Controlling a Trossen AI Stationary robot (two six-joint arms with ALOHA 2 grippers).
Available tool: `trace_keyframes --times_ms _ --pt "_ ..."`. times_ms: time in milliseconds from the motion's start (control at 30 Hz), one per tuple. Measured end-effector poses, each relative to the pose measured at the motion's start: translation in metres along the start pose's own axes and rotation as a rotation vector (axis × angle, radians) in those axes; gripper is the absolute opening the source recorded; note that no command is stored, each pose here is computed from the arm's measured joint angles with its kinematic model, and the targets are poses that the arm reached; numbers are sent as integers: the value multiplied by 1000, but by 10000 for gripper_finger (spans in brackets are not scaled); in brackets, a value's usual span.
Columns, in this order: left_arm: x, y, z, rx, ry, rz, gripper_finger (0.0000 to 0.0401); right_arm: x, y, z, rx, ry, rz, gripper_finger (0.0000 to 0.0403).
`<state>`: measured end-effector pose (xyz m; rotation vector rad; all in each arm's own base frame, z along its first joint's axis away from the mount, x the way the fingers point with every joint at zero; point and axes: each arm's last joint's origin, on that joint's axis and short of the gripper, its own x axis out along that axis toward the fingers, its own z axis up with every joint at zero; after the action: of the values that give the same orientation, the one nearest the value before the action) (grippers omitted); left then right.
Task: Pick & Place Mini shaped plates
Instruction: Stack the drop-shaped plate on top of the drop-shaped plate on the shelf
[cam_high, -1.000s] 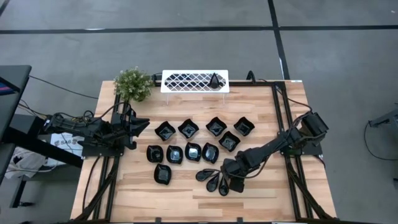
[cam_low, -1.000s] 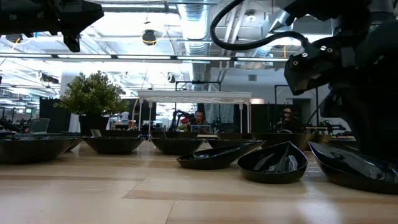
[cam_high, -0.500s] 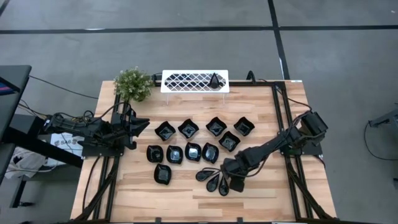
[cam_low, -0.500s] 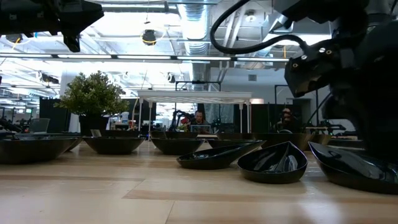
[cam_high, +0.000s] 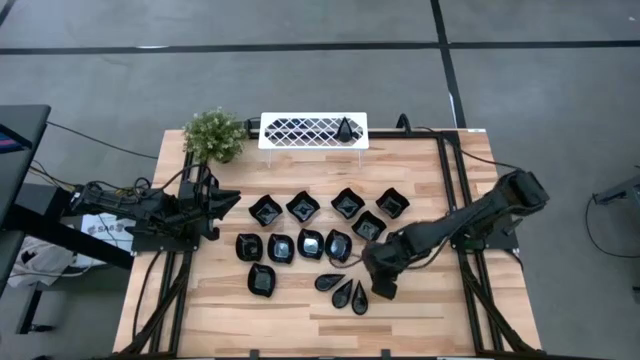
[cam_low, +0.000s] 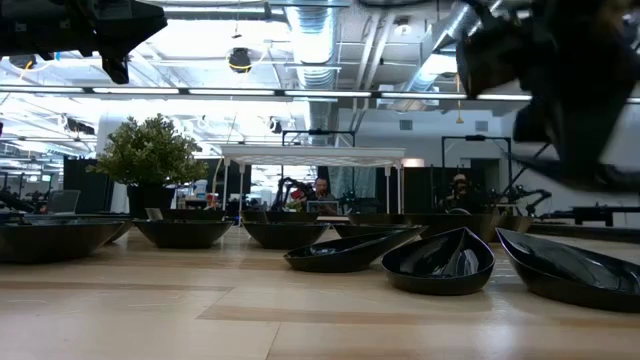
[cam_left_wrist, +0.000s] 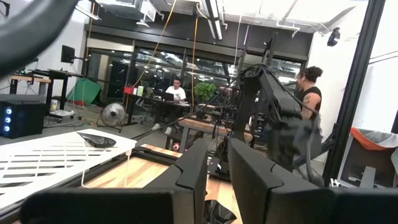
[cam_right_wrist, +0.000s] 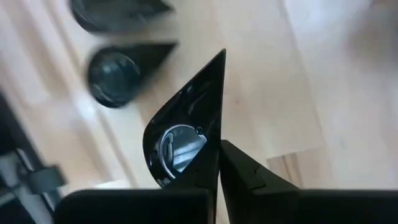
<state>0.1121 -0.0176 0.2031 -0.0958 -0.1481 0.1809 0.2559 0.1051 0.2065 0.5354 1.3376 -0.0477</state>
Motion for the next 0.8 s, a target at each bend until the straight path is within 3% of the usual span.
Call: trace_keyframes --times_ms 300,533,800 --pt "0 0 0 0 0 0 67 -76 -34 19 81 -264 186 2" --pt "0 0 0 0 0 0 67 -111 -76 49 172 -421 338 1" --pt "0 0 0 0 0 0 67 -160 -117 104 101 -613 314 1"
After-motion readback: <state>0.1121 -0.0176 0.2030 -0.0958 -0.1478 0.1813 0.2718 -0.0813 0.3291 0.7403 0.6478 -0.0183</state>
